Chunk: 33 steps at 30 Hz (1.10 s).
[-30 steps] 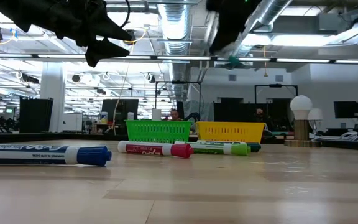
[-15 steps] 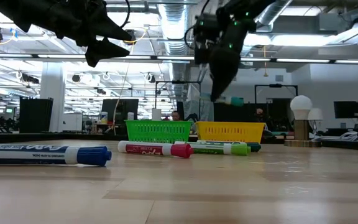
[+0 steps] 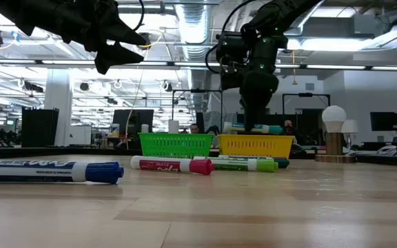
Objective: Pick & Place Markers
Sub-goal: Put the large light blue marker into the yellow bin
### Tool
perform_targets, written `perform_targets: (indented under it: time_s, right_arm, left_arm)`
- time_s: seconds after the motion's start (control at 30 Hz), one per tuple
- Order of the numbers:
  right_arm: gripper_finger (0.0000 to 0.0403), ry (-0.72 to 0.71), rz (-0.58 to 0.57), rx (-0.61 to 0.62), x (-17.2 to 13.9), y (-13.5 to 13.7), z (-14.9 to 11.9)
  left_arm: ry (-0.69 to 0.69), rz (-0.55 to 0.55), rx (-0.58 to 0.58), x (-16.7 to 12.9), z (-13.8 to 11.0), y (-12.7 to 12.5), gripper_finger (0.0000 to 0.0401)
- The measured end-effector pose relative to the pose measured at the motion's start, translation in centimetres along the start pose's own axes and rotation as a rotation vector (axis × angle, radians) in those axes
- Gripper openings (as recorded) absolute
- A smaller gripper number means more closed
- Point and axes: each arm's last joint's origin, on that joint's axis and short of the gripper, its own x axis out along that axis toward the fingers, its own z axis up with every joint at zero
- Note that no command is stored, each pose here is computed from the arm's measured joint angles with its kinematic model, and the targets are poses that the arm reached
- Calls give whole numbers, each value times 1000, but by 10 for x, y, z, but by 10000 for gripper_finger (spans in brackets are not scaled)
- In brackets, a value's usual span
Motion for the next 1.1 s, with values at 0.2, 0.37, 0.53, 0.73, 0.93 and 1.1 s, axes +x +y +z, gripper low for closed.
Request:
perform_targets:
  time_s: [0.2,0.37,0.53,0.73,0.93,1.1]
  right_arm:
    - [67,-51,-14,-7,0,-2,5]
    - [67,-21,-8,-3,7,-4,3]
    - [67,18,2,4,26,-8,4]
    - [67,81,20,10,47,-9,2]
    - [71,105,24,19,60,-10,2]
    - [104,111,27,23,61,-10,2]
  left_arm:
    - [-5,17,0,0,0,0,227]
    - [-5,17,0,0,0,1,227]
    - [-5,17,0,0,0,0,227]
    - [-5,17,0,0,0,0,227]
    - [-4,18,0,0,0,1,227]
    - [-5,17,1,0,0,1,227]
